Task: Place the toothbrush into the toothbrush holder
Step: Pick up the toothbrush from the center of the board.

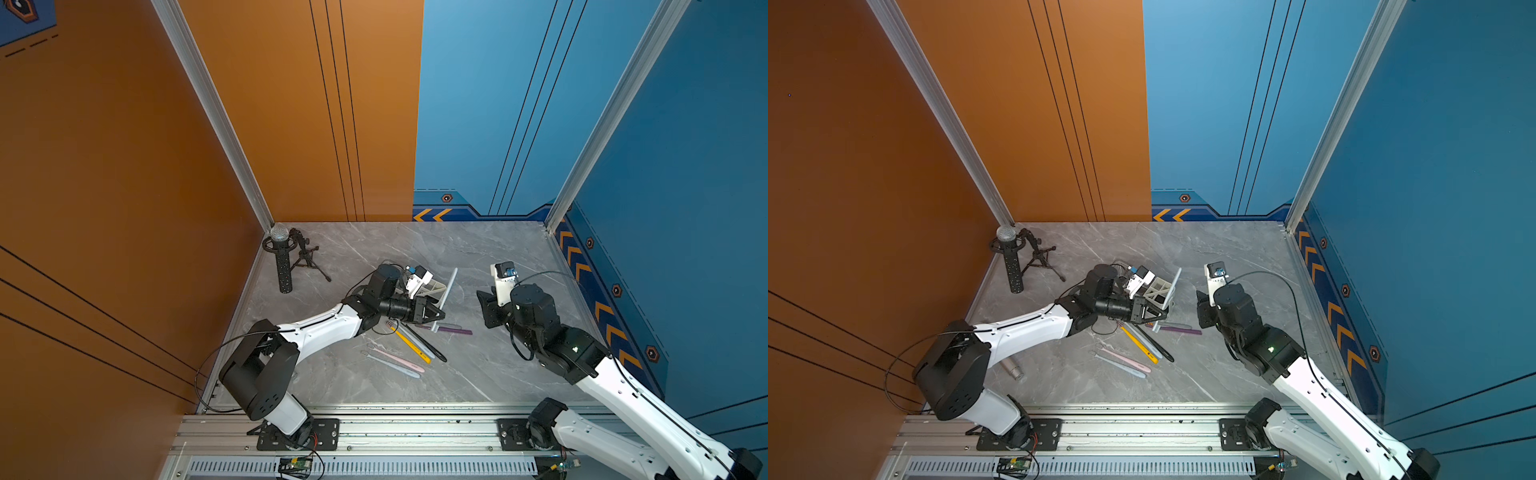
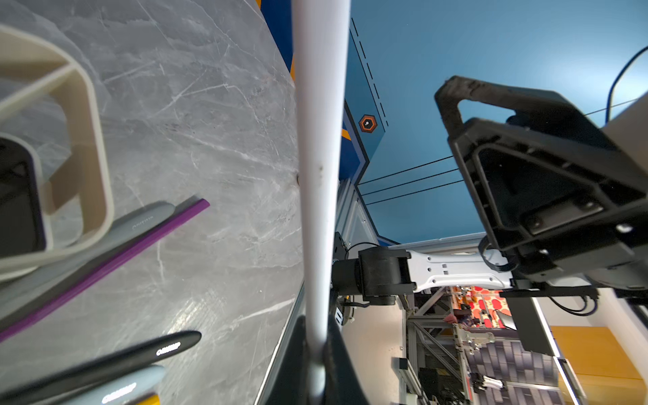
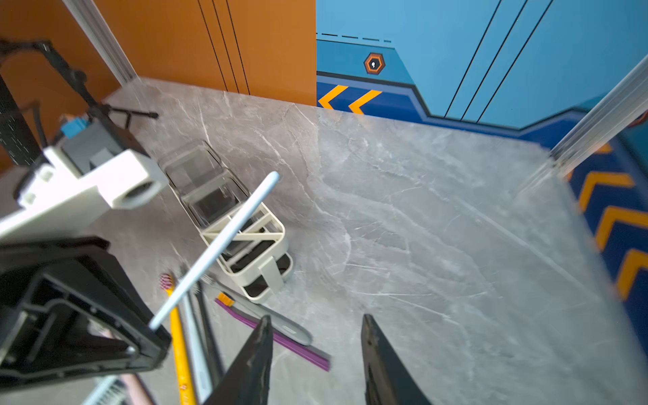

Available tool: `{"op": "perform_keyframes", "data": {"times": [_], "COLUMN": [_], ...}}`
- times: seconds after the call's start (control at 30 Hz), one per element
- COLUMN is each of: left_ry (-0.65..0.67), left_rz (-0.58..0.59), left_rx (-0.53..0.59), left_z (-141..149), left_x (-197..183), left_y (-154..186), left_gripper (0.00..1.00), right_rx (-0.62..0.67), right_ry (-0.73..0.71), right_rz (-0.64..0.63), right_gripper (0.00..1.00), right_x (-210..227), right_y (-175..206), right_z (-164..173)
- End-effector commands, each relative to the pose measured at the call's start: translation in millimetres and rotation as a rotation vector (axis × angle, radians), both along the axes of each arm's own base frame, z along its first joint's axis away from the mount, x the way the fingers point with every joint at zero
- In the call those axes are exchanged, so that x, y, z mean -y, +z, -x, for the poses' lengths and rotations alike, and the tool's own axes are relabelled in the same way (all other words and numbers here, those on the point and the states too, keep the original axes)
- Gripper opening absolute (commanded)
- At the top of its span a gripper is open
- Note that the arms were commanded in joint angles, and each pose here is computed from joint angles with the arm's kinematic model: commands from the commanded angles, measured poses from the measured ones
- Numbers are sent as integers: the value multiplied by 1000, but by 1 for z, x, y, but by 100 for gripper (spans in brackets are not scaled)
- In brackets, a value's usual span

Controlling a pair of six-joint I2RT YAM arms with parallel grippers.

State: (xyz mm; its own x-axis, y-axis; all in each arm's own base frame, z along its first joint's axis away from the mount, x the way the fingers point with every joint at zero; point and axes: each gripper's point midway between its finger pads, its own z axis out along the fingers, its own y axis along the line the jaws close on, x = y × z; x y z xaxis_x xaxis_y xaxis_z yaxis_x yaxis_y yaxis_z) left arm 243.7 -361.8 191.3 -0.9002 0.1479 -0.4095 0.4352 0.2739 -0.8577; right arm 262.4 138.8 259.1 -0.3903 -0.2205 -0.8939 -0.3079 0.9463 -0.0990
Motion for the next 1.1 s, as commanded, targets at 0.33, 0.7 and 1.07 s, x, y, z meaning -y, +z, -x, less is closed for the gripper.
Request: {"op": "perform_keyframes", "data": {"times": [0.33, 0.7, 1.07], "left_ry": [-95, -152, -191], "left_rz": [-128, -120, -119], "left_rx": [9, -66, -79], "left_z": [33, 51, 61], "left_x": [-19, -24, -25], "left_y": [11, 8, 9], "left_gripper": [0, 0, 0], "right_rx": [236, 347, 329], "right_ry": [202, 361, 399], "right_rz": [591, 695, 795], "right_gripper": [45, 51, 57], "right_x": [-34, -73, -83], "right_y": [-32, -29, -38], "right_z": [13, 43, 35]}}
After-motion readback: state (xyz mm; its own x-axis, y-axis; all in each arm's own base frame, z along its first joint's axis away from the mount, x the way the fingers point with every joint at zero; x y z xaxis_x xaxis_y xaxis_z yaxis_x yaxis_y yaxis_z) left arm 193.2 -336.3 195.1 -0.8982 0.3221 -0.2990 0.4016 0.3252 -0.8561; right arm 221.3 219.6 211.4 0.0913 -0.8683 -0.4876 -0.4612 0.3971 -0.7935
